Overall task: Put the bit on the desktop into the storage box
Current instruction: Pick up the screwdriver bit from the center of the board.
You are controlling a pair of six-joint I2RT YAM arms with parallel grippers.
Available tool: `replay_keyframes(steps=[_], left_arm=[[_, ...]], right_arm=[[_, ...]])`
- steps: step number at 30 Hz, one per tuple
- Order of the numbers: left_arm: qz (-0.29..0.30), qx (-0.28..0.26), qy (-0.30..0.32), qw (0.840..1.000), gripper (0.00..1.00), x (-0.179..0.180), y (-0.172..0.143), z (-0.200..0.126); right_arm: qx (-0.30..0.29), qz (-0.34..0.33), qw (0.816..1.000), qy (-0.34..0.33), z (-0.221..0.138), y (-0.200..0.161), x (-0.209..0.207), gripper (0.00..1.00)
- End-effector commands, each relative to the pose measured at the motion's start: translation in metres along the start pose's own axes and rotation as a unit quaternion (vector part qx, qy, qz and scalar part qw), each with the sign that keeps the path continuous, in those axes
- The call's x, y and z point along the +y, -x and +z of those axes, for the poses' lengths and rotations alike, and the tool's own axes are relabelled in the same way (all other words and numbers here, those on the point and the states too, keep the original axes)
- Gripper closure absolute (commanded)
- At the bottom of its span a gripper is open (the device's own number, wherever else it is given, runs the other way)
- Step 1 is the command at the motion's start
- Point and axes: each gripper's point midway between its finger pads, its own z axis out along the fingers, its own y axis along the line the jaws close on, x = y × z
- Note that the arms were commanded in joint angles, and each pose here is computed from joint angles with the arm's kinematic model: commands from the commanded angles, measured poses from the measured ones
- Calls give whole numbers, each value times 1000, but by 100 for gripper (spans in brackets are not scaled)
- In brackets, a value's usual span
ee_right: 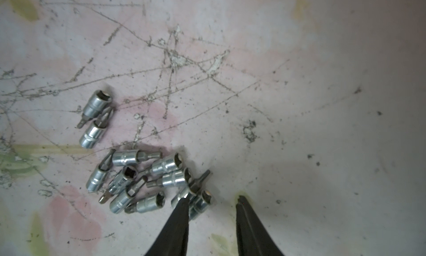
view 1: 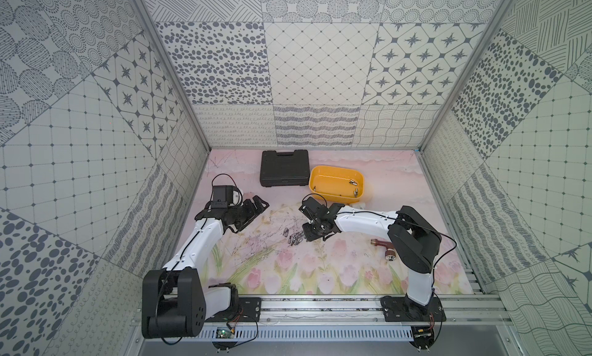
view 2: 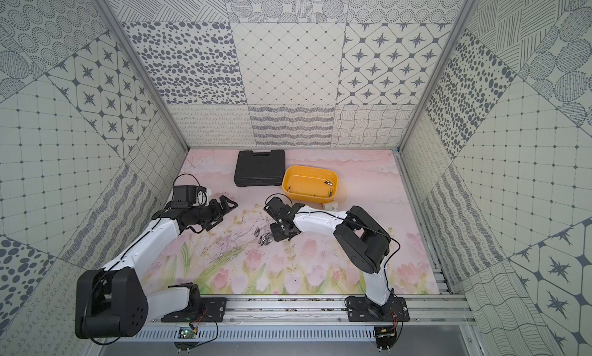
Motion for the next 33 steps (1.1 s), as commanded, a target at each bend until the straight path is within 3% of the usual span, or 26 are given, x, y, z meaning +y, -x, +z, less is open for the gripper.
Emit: replay_keyframes(steps=[1,33], left_arm=[[11,0,-8,1000,1,-2,1,1],[11,0,-7,1000,1,-1,0,0]], right_arm=[[-5,-14,1000,-9,3,6,3,63],[49,-71,992,-91,14,-27,-12,71]])
